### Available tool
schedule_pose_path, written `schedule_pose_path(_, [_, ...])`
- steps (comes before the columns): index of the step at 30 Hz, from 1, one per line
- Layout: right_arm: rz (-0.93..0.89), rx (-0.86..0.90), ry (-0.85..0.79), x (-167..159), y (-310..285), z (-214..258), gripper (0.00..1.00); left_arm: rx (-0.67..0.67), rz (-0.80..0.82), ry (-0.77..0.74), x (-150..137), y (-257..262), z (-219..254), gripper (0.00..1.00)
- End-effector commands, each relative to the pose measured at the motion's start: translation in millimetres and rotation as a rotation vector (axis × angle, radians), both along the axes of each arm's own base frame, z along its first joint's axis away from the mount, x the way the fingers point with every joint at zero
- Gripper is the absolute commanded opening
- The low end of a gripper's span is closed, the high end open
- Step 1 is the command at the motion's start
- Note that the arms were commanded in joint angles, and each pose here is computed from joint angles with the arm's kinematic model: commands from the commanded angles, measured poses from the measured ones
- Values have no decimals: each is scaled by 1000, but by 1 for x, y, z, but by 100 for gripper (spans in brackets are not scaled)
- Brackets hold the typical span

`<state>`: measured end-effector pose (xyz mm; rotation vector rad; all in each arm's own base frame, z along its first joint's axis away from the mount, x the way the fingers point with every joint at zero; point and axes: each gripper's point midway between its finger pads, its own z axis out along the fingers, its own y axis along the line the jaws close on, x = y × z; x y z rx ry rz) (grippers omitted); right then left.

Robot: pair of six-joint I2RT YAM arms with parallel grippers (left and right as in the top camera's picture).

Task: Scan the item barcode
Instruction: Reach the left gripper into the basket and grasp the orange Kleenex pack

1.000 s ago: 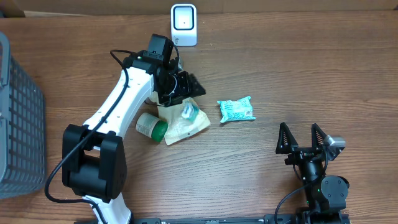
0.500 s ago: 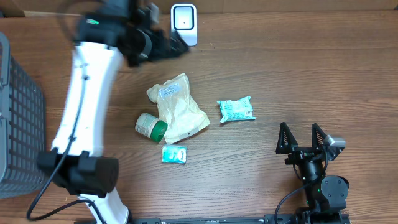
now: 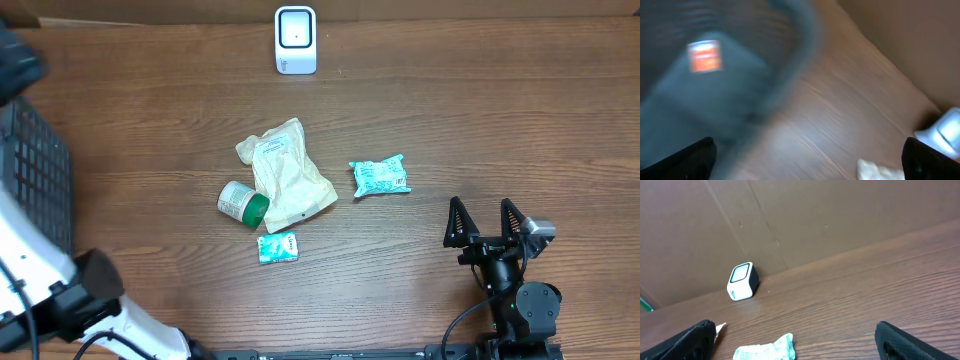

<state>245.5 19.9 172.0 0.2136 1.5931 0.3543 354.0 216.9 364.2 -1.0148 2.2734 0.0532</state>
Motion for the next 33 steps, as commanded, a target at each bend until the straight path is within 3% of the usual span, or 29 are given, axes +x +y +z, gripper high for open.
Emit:
schedule_pose_path(1, [7, -3, -3, 0, 2, -2, 100, 6, 163, 13, -21, 50, -8, 100])
schedule_pose_path(6, [8, -3, -3, 0, 2, -2, 100, -42, 263, 93, -27, 103, -53, 100])
schedule_pose_path(17, [7, -3, -3, 0, 2, -2, 100, -101, 389, 318, -28, 162, -162, 94])
schedule_pose_path(28, [7, -3, -3, 0, 2, -2, 100, -10, 381, 354, -5, 207, -219, 89])
schedule_pose_path(33, [7, -3, -3, 0, 2, -2, 100, 44, 403, 414, -9, 227, -245, 87])
